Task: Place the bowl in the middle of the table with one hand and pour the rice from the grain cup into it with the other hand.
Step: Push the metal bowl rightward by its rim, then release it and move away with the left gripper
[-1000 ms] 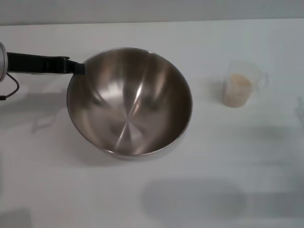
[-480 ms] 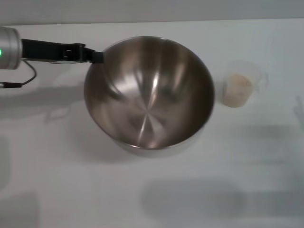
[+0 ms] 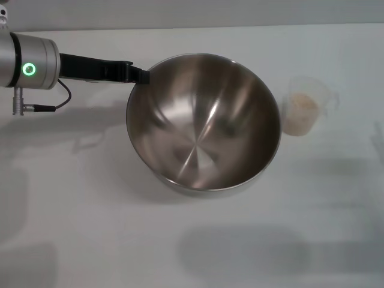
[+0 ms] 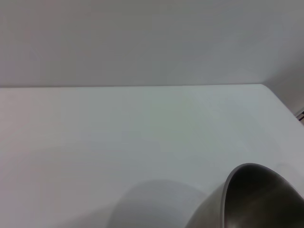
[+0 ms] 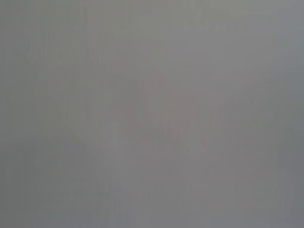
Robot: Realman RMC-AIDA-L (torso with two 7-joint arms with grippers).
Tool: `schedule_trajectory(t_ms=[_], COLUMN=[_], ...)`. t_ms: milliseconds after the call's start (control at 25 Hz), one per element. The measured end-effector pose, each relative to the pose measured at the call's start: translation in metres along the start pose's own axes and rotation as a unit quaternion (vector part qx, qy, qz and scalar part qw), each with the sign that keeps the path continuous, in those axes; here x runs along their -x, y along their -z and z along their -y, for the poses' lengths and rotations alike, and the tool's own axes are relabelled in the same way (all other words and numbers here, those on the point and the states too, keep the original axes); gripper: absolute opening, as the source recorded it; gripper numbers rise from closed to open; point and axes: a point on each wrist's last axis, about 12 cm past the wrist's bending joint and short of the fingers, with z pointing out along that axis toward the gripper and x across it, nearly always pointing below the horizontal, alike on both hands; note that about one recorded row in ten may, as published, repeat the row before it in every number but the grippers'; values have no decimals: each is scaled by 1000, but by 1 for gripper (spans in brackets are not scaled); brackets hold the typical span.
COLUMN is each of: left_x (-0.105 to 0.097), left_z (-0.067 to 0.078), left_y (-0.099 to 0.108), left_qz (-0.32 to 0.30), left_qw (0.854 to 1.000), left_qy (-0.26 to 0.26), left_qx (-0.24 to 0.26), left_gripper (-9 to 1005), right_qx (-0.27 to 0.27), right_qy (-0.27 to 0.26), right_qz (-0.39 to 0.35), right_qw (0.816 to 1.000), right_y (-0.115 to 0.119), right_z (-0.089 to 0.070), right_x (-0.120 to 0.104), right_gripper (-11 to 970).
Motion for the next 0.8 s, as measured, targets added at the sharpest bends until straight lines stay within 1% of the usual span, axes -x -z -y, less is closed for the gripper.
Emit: schedule_trajectory(t_ms=[480,800], left_x=[-4,-8], left_z=[-5,-8], left_y=[-4,-5], left_qz=[3,5], left_qw=[1000,1000], left_qy=[-1,8], left_qx=[11,16], left_gripper=[40,40], right_qx=[-1,0], right_qy=[2,1], right_qz=[-3,-2], right_qw=[1000,1000], right_y=[1,0], right_z=[1,1], right_x=[-1,0], right_gripper=[825,825])
